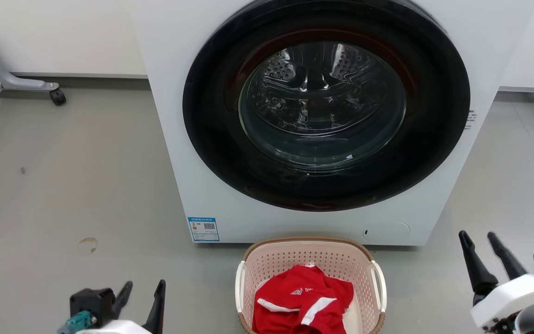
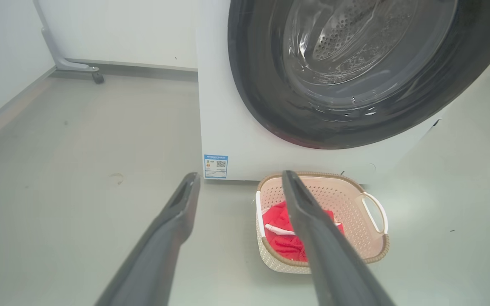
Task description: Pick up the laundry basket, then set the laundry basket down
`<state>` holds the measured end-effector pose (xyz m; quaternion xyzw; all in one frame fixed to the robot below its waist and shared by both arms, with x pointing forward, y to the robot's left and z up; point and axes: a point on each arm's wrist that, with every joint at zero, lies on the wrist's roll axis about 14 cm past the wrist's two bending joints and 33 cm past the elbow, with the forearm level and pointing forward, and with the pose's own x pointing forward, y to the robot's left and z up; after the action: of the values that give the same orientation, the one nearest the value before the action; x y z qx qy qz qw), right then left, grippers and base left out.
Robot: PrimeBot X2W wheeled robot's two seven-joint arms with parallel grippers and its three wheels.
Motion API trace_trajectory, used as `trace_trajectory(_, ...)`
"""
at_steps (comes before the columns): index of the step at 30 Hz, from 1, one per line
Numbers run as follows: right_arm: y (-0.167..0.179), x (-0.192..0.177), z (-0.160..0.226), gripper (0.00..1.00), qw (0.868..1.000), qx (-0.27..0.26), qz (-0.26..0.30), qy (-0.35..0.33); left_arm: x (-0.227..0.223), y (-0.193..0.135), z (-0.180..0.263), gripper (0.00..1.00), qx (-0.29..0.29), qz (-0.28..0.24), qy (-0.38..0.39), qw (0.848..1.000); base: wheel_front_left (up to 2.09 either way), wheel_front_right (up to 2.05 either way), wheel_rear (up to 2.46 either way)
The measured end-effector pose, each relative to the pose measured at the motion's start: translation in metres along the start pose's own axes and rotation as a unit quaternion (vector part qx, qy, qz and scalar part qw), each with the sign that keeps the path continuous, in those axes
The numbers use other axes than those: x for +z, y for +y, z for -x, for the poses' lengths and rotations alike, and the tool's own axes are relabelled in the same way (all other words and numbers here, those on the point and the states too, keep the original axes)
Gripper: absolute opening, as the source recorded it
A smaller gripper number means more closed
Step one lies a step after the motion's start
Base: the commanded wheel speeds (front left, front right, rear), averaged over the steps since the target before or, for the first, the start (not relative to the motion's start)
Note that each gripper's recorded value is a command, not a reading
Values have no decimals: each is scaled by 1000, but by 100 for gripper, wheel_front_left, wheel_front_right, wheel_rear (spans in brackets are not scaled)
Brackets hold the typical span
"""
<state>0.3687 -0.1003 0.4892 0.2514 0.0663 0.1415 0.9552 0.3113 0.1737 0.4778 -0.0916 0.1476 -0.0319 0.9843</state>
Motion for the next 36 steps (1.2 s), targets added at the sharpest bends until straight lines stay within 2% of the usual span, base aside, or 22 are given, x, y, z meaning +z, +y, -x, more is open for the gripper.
trace_trajectory(6, 0, -35, 12, 0, 999, -17, -32, 39, -34, -6, 6, 0, 4, 23, 45, 999, 0, 0, 0)
trace_trajectory(36, -27, -22, 14, 0, 986, -63, -155, 13, -29, -2, -13, 0, -4, 174, 51, 983, 0, 0, 0)
